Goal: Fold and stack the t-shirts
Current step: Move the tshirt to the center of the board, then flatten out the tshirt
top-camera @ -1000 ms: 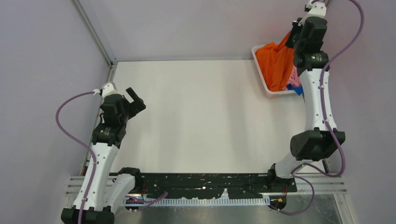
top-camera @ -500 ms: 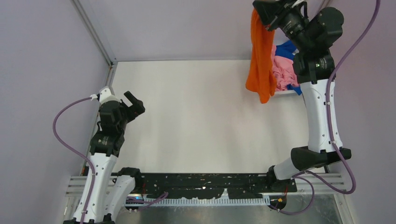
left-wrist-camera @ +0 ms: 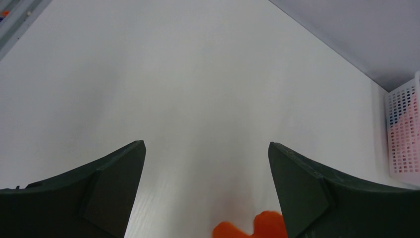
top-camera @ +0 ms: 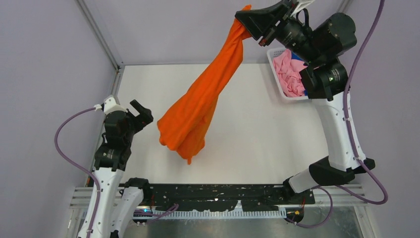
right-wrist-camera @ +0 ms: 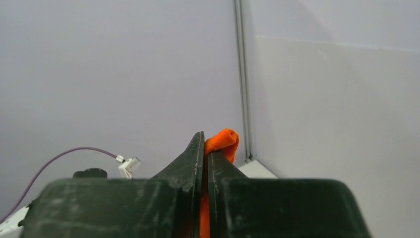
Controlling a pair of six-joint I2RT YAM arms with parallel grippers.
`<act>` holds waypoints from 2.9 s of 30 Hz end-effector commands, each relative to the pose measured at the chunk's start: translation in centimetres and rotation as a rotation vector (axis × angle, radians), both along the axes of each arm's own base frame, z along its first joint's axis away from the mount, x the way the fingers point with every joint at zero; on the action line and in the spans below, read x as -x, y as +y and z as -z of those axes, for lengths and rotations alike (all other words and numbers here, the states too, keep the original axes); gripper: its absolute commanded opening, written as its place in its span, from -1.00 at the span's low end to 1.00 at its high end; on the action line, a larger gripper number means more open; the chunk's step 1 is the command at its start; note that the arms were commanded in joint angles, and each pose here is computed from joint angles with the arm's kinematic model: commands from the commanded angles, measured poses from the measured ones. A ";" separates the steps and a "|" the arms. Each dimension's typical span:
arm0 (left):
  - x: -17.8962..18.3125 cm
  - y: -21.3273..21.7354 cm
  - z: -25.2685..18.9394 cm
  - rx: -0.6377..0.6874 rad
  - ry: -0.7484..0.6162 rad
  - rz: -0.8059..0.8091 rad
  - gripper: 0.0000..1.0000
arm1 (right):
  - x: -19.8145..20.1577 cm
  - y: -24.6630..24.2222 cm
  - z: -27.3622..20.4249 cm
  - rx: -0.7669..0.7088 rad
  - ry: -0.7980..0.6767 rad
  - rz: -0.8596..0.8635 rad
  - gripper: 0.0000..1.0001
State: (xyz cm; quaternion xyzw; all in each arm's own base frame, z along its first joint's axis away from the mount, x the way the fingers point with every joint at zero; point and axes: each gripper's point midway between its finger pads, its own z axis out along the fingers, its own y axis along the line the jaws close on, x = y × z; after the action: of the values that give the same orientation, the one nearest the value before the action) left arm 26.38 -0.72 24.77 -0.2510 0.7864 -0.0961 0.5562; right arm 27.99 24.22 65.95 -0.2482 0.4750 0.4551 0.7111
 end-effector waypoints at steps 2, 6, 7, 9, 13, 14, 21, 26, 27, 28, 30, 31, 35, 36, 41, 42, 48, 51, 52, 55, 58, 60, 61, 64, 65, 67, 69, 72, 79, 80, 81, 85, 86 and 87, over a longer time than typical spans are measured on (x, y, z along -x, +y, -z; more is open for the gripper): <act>0.8 0.7 0.4 0.006 0.033 -0.047 0.98 | -3.7 -2.4 6.9 0.049 0.166 0.227 -0.90; 1.1 1.2 2.2 0.000 0.095 -0.081 0.98 | -7.4 -7.2 19.1 0.122 0.403 0.487 -0.90; 1.0 1.1 2.7 0.005 0.110 -0.076 0.98 | -8.4 -9.0 24.3 0.159 0.499 0.556 -0.90; 0.9 0.6 3.8 0.018 0.149 -0.058 0.98 | -9.3 -11.8 32.4 0.210 0.661 0.643 -0.90; 0.7 -1.3 7.0 0.062 0.271 0.035 0.98 | -9.2 -15.5 44.7 0.294 0.920 0.766 -0.90; 0.8 -2.0 7.8 0.076 0.301 0.070 0.98 | -9.1 -15.9 45.9 0.315 0.939 0.784 -0.90; 3.5 -8.0 12.9 0.185 0.496 0.375 0.98 | -8.8 -18.4 50.0 0.370 1.027 0.926 -0.90; 10.4 -10.0 16.6 0.065 0.745 0.517 0.98 | -8.4 -19.9 50.5 0.392 1.037 1.010 -0.89; 11.6 -10.0 17.2 0.052 0.783 0.516 0.98 | -8.3 -20.0 50.5 0.392 1.037 1.014 -0.89; 12.5 -9.9 17.8 0.046 0.813 0.515 0.96 | -8.2 -20.0 50.7 0.395 1.040 1.016 -0.89; 14.1 -10.4 19.1 0.082 0.859 0.518 0.84 | -8.1 -20.0 50.8 0.395 1.043 1.013 -0.90; 14.7 -10.7 19.5 0.106 0.877 0.525 0.79 | -8.1 -19.9 50.9 0.395 1.044 1.008 -0.89; 16.6 -11.2 21.1 0.140 0.945 0.531 0.61 | -8.0 -19.8 51.0 0.398 1.050 1.001 -0.89; 17.1 -11.2 21.3 0.135 0.963 0.533 0.57 | -7.9 -19.8 51.1 0.399 1.051 1.000 -0.90; 18.7 -13.0 21.7 0.184 0.999 0.627 0.41 | -7.8 -19.8 51.1 0.400 1.051 1.000 -0.90; 18.9 -13.4 21.8 0.195 1.002 0.642 0.38 | -7.8 -19.8 51.2 0.401 1.053 1.000 -0.89; 18.2 -13.2 22.5 0.121 1.008 0.642 -0.44 | -7.7 -20.0 51.2 0.401 1.053 1.009 -0.89; 16.1 -14.9 20.3 0.133 0.926 0.701 -1.00 | -7.7 -19.8 50.9 0.398 1.046 0.998 -0.90; 15.3 -16.0 18.9 0.155 0.866 0.745 -1.00 | -7.6 -19.6 50.5 0.394 1.038 0.985 -0.90; 12.0 -17.7 13.7 0.164 0.639 0.808 -1.00 | -7.9 -19.2 48.7 0.373 0.993 0.958 -0.89; 8.4 -18.0 6.6 0.129 0.384 0.829 -1.00 | -7.9 -18.9 45.8 0.323 0.931 0.940 -0.89; 6.4 -17.6 2.0 0.124 0.236 0.802 -1.00 | -7.8 -18.6 43.6 0.286 0.886 0.922 -0.89; 5.6 -17.3 0.0 0.128 0.170 0.786 -1.00 | -7.7 -18.5 42.0 0.260 0.851 0.917 -0.89; 3.6 -16.0 -4.9 0.155 0.007 0.722 -1.00 | -7.4 -18.6 37.7 0.196 0.761 0.916 -0.89; 3.0 -15.3 -6.2 0.161 -0.028 0.685 -1.00 | -7.0 -18.8 36.3 0.177 0.727 0.923 -0.90; 1.8 -13.2 -8.8 0.147 -0.085 0.583 -1.00 | -6.4 -19.3 33.1 0.137 0.654 0.941 -0.90; 1.4 -11.2 -12.0 0.116 -0.151 0.501 -1.00 | -5.5 -19.8 30.2 0.100 0.585 0.956 -0.89; 2.0 -8.2 -15.0 0.052 -0.241 0.373 -1.00 | -4.0 -20.9 27.0 0.063 0.494 0.996 -0.89; 5.8 -2.6 -17.8 0.003 -0.397 0.152 -1.00 | 1.5 -24.1 22.6 -0.049 0.324 1.112 -0.90; 6.3 -2.5 -18.5 0.001 -0.411 0.155 -1.00 | 2.2 -24.1 21.6 -0.060 0.304 1.106 -0.90; 6.8 -2.5 -19.2 -0.001 -0.430 0.164 -1.00 | 2.5 -23.8 21.4 -0.046 0.300 1.088 -0.90; 9.4 -1.7 -22.8 0.016 -0.539 0.161 -1.00 | 5.3 -22.9 17.8 -0.070 0.224 1.014 -0.90; 10.0 -1.5 -23.4 0.021 -0.562 0.161 -1.00 | 6.0 -22.6 17.3 -0.069 0.210 0.990 -0.89; 10.6 -1.4 -24.1 0.021 -0.584 0.164 -1.00 | 6.8 -22.5 16.4 -0.082 0.189 0.977 -0.90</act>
State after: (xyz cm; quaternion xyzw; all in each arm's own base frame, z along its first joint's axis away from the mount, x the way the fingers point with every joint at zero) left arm 17.96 -3.65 45.49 -0.1479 0.6546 -0.2215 0.7076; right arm 24.11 1.39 45.47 0.0983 0.6196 0.0914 0.7734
